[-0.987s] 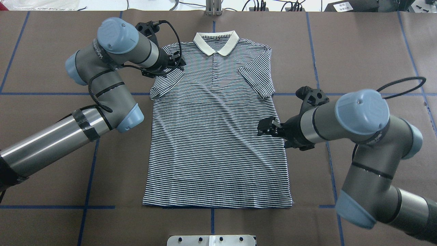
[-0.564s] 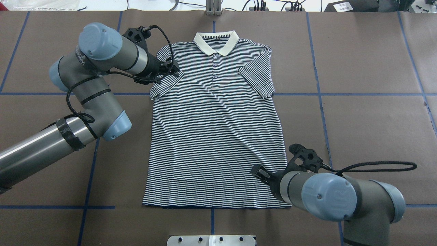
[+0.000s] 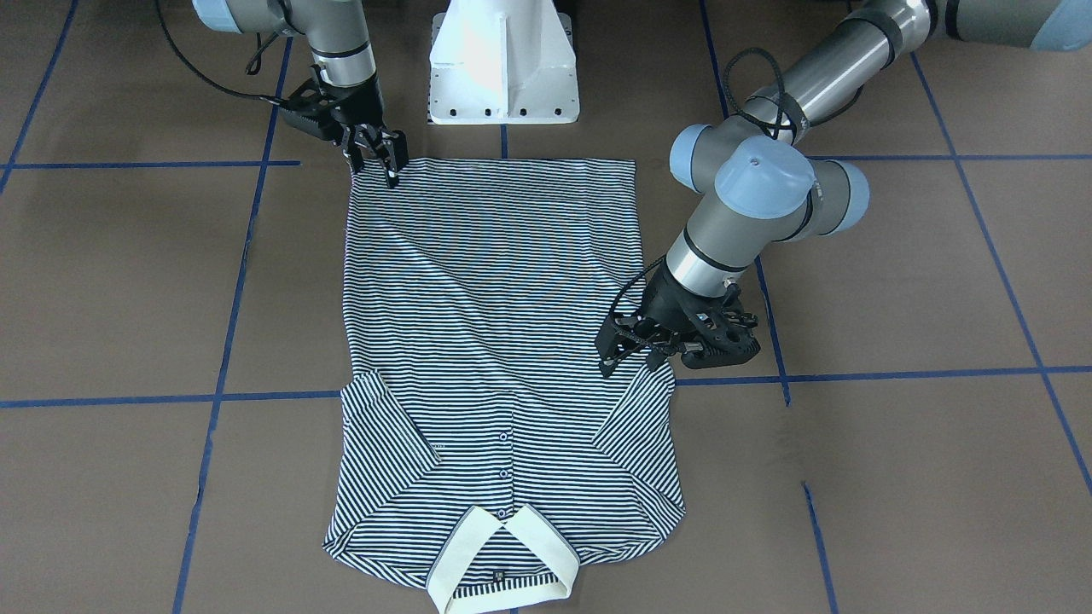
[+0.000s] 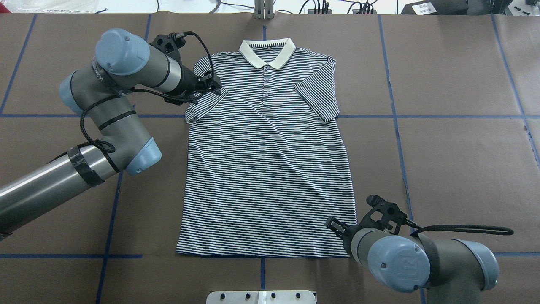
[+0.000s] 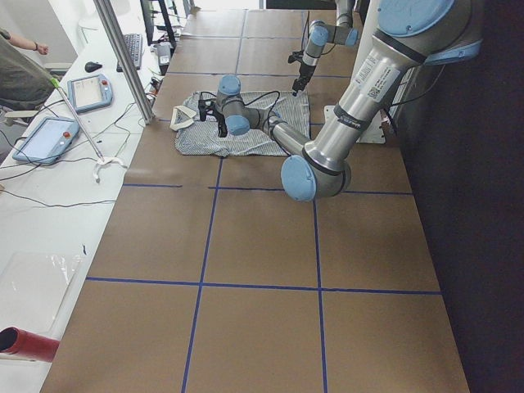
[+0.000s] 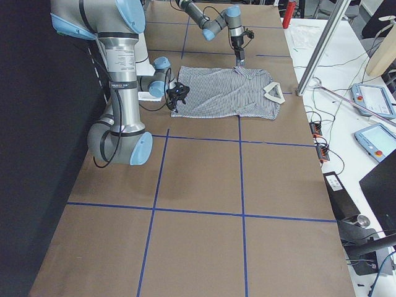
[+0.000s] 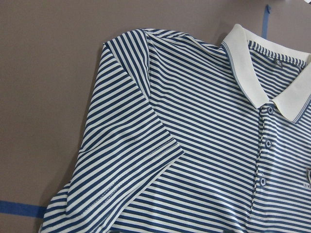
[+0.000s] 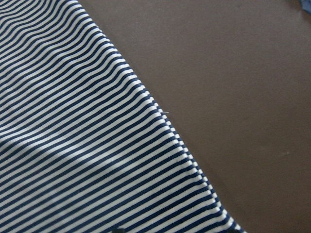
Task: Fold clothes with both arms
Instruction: 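Position the right gripper at the hem corner nearest the robot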
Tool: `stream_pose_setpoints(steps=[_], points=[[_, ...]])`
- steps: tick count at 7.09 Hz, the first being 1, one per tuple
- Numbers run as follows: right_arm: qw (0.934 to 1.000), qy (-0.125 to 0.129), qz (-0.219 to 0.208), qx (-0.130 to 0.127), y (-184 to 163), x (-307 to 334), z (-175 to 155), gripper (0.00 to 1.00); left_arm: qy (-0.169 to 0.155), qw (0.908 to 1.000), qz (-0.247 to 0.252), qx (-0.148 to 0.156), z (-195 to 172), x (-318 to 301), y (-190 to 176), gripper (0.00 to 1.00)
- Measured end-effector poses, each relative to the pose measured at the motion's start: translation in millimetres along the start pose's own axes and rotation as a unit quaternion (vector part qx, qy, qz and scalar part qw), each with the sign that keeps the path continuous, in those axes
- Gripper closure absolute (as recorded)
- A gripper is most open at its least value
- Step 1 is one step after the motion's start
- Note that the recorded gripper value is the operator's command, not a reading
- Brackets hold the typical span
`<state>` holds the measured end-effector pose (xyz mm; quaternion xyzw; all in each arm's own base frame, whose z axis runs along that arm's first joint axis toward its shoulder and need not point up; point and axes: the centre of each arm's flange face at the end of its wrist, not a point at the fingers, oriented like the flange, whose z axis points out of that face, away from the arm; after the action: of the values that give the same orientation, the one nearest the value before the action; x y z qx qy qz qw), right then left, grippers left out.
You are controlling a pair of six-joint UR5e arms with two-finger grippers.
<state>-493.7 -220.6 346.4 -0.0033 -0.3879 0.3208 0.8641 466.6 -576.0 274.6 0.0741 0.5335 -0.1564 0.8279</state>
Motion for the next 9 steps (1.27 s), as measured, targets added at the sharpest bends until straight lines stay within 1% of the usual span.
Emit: stream_pose_setpoints(steps=[2,3,4,5,6,8,9], points=[[0.9998,0.018,-0.005,0.002,-7,24,-1,0.26,0.001,1.0,0.0,0.0,0,1,0,0.23],[0.9996,0.025,-0.009,-0.001,-1,34,0,0.27,0.001,1.0,0.0,0.001,0,1,1,0.23],[0.9995,0.03,-0.012,-0.006,8,39,2,0.3,0.001,1.0,0.0,0.001,0,1,1,0.23],[0.9994,0.031,-0.014,-0.01,14,41,2,0.41,0.0,1.0,0.001,0.001,0,0,1,0.23],[0.9993,0.032,-0.015,-0.013,18,43,2,0.56,0.0,1.0,0.001,0.001,1,-1,1,0.23],[0.9992,0.035,-0.017,-0.013,19,44,5,0.57,-0.001,1.0,0.001,0.001,1,-4,1,0.23],[0.9992,0.035,-0.017,-0.013,21,43,6,0.74,-0.002,1.0,0.0,0.002,2,-6,1,0.23]])
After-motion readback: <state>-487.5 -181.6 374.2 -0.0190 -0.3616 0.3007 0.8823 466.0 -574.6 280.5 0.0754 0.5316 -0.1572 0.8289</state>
